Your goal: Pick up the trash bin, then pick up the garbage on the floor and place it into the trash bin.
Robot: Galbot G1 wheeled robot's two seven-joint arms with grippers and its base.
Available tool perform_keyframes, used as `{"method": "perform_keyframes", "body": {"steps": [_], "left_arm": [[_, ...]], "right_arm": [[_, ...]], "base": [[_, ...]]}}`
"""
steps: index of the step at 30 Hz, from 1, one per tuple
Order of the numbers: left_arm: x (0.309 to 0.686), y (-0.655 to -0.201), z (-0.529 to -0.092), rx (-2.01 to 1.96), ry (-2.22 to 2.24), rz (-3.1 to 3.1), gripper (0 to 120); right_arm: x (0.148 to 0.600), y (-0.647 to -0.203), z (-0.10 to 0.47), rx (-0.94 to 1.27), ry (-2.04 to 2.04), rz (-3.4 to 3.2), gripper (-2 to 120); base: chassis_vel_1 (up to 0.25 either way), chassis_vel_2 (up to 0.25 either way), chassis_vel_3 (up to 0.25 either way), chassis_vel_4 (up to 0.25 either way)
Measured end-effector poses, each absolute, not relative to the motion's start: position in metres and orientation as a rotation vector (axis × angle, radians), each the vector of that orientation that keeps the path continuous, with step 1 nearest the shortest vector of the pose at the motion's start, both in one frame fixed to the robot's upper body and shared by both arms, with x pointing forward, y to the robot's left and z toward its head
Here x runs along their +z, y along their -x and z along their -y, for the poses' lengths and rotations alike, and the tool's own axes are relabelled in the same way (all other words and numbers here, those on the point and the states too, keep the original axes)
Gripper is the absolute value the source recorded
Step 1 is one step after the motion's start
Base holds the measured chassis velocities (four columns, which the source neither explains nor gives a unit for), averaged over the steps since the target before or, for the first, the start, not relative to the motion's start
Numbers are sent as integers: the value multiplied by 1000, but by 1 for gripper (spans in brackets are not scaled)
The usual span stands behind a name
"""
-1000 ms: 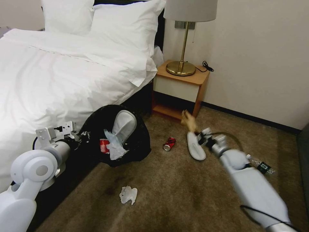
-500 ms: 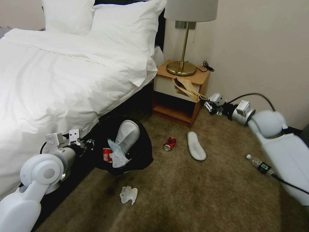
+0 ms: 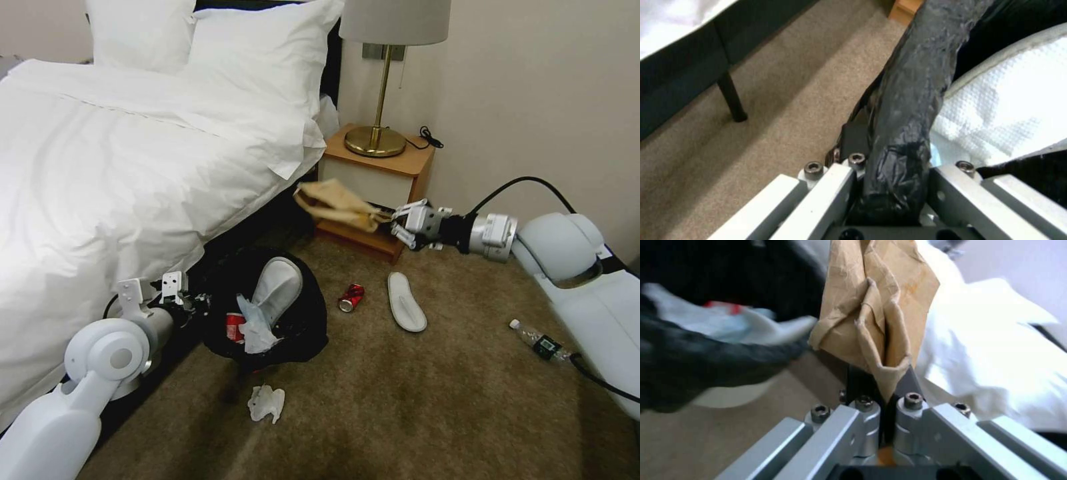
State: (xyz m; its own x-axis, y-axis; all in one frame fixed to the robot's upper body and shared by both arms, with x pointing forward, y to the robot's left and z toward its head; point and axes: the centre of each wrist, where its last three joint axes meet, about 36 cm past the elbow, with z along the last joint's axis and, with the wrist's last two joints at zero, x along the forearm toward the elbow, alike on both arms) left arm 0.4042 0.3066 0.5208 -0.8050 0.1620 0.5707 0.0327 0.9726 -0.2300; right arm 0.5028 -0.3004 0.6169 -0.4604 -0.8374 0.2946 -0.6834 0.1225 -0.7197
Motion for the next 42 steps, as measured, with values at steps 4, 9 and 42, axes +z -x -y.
{"method": "perform_keyframes", "body": {"steps": [4, 9, 42], "left_arm": [[520, -405, -301, 261, 151, 2500, 2], [520, -406, -294, 235, 166, 2506, 2], [516, -406, -275, 164, 222, 2532, 2]], "right_arm": [[615, -495, 281, -1315, 1623, -2106, 0], [613, -494, 248, -1356, 1693, -1993, 0], [602, -500, 144, -1833, 1755, -1545, 0]], "base": [[0, 0, 0, 0], [0, 0, 0, 0], [0, 0, 0, 0]]}}
